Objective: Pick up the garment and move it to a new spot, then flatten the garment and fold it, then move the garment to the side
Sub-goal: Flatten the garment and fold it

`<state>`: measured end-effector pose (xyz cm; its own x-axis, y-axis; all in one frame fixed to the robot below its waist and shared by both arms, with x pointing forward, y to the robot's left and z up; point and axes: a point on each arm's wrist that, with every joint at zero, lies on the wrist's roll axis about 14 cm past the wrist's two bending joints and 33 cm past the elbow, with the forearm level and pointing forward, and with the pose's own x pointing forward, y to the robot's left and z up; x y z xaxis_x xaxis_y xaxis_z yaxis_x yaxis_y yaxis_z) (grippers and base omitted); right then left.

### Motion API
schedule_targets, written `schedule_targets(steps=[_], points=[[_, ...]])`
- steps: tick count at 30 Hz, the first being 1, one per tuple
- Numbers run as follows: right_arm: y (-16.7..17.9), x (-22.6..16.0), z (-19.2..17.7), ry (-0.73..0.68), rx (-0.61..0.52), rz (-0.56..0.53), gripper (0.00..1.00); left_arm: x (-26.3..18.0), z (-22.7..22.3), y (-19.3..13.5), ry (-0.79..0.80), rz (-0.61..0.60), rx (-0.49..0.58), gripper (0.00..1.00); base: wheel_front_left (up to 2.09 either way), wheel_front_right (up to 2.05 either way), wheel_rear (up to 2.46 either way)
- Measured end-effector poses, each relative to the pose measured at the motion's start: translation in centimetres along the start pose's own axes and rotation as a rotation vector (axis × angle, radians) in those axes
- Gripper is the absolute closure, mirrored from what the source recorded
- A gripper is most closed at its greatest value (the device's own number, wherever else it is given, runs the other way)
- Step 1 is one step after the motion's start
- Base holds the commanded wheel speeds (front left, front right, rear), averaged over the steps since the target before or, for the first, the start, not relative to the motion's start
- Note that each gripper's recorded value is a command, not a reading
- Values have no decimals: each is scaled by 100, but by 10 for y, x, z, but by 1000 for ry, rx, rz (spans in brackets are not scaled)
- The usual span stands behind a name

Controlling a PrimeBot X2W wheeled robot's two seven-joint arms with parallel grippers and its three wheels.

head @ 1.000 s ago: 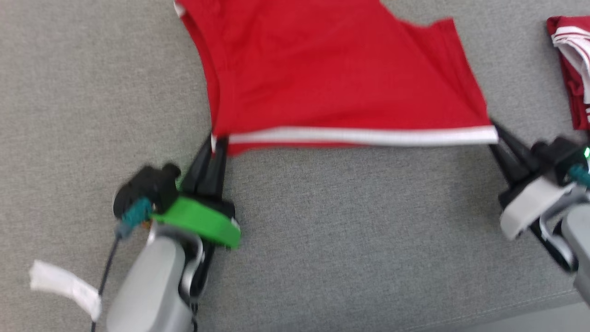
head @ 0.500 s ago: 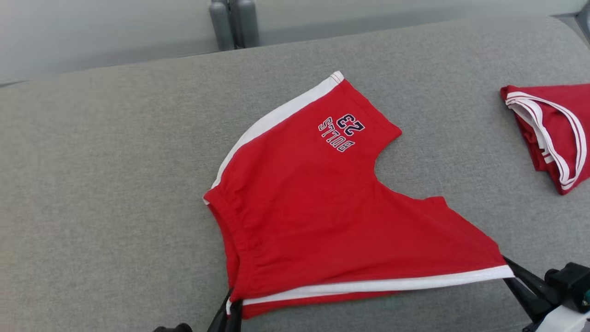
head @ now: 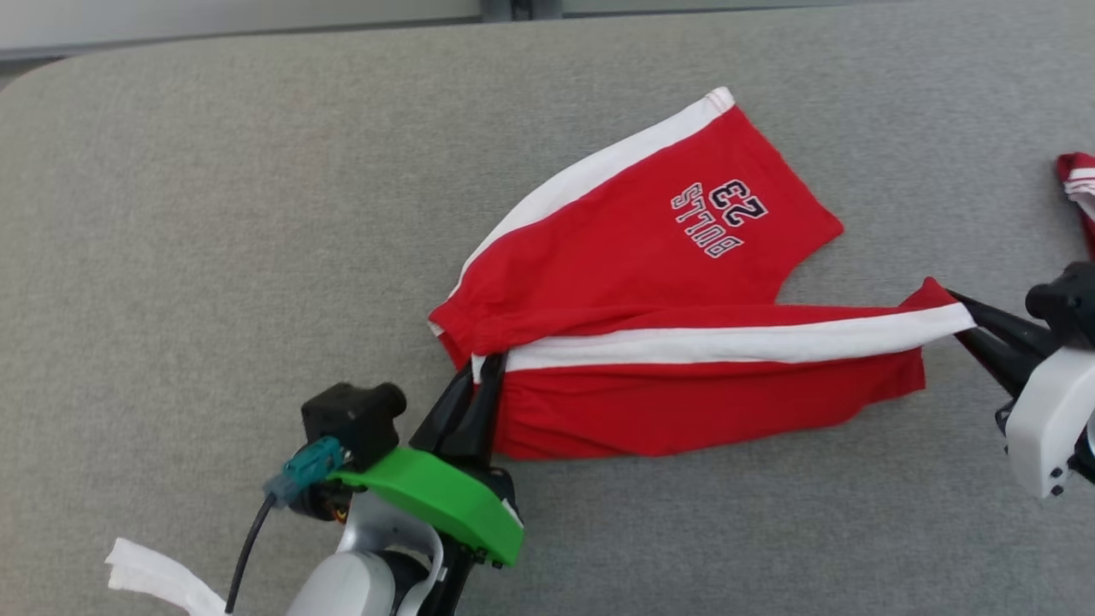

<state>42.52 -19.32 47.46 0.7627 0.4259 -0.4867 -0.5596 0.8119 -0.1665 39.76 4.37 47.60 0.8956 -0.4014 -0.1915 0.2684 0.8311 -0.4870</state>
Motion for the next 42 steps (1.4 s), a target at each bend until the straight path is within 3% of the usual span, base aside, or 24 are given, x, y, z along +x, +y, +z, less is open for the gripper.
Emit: schedule_targets(steps=[10,20,42], points=[[-15,95,19,80,-77,112,100,24,7,40,25,109,-7,100,0,0,0],[-21,162,19,145,-108,166,100,45,-3,70,51,177,-70,100,0,0,0],[-20,224,25,141,-131,205,100,70,-12,93,28,252,-122,98,0,0,0]])
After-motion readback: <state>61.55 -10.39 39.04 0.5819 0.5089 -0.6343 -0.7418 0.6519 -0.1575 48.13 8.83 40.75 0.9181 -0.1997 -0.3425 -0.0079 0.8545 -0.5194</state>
